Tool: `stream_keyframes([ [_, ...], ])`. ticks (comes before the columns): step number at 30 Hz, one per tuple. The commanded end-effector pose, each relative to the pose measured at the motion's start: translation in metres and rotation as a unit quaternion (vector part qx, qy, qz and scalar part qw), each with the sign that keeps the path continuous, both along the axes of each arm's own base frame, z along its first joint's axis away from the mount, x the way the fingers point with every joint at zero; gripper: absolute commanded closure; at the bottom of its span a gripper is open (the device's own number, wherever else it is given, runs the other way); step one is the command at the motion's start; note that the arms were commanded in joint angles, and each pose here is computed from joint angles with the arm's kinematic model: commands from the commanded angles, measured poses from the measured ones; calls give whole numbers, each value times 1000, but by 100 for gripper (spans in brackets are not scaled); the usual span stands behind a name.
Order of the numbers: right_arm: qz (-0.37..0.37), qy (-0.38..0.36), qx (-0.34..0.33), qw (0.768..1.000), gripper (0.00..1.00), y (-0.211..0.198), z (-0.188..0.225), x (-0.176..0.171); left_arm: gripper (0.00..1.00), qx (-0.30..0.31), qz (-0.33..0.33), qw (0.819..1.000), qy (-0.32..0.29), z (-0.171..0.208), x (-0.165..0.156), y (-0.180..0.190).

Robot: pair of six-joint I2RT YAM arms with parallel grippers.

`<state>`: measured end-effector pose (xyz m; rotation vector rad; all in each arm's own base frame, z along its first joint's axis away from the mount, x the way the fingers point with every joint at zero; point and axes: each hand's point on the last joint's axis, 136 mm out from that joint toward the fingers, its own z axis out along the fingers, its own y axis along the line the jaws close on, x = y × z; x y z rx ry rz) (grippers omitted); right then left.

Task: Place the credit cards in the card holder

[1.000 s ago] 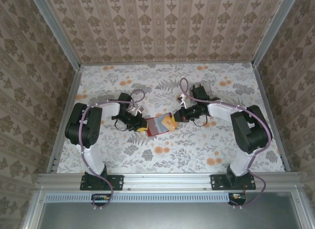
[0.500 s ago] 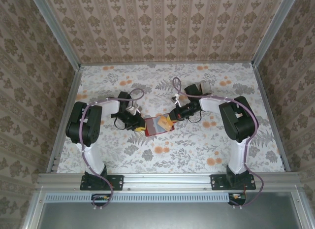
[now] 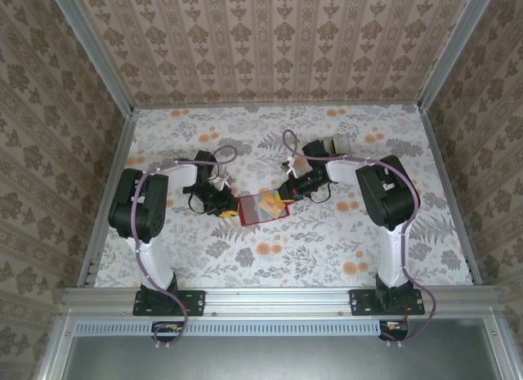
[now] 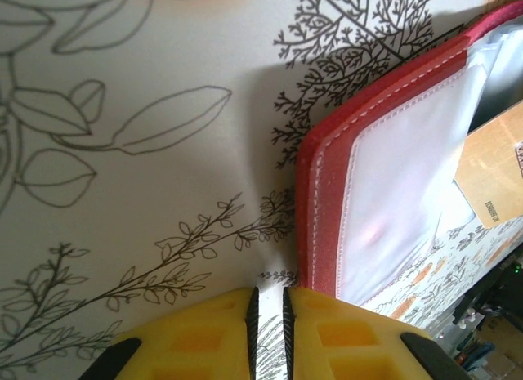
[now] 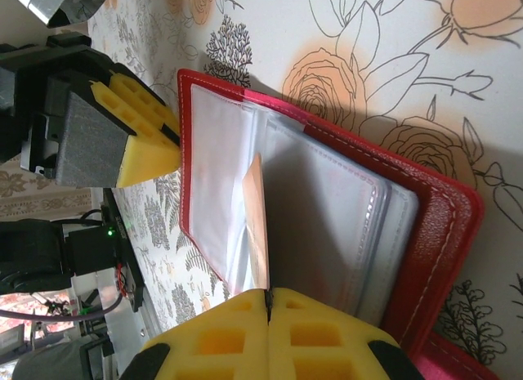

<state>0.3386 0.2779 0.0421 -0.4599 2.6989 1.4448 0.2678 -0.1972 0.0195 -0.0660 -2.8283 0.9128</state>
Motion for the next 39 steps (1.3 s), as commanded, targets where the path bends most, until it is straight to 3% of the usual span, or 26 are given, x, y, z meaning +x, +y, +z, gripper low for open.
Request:
stream_keyframes([
  [1,8,20,1,1000,100,1,-6,-6,84,20,-6,1000,1,-1,-4,6],
  [19,-111,25,60,992,100,11,-10,17,87,32,-6,999,22,-16,-12,-6],
  [34,-172,-7,53,984,100,23,-11,24,88,21,-5,999,44,-16,-12,-14],
  [39,-166,-15,53,985,100,35,-12,12,88,21,-11,999,43,-14,-17,-11],
])
